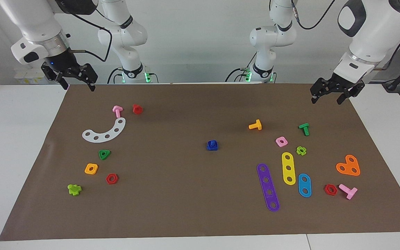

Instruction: Unscrew and place screws in storage area

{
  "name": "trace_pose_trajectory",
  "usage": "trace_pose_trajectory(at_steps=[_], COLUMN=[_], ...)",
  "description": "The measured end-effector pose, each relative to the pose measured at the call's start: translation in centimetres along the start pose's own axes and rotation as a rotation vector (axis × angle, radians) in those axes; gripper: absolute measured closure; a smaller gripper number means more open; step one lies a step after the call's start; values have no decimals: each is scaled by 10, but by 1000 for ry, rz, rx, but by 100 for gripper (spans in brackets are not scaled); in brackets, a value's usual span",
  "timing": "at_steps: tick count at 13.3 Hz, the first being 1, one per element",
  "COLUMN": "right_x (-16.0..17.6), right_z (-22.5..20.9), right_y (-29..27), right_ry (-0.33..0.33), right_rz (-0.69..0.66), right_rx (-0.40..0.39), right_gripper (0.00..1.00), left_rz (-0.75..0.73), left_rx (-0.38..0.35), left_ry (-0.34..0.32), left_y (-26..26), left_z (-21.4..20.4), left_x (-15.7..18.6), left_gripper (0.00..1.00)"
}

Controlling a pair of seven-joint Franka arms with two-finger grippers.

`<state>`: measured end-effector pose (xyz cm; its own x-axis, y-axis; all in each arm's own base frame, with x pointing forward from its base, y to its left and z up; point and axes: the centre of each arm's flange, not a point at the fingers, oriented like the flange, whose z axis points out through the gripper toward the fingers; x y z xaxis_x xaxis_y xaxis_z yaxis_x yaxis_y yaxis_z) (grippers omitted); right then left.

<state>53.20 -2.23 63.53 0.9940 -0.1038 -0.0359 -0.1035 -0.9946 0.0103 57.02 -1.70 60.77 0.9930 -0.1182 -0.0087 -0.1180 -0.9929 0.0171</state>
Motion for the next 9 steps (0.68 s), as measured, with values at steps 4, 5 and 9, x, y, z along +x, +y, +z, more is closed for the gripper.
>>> trace_pose_trajectory(at_steps=[4,5,9], right_x=[0,0,0], right_z=[0,0,0], right_y=[0,0,0], right_ry=[0,0,0], right_rz=[0,0,0], right_rx=[0,0,0], right_gripper=[0,0,0], left_rz=[1,1,23], left_rx=[-1,-1,-14], left_ry=[-2,-4,-6], left_y=[0,0,26], left_z=[1,2,16], left_x=[0,0,3], left_gripper=[0,0,0])
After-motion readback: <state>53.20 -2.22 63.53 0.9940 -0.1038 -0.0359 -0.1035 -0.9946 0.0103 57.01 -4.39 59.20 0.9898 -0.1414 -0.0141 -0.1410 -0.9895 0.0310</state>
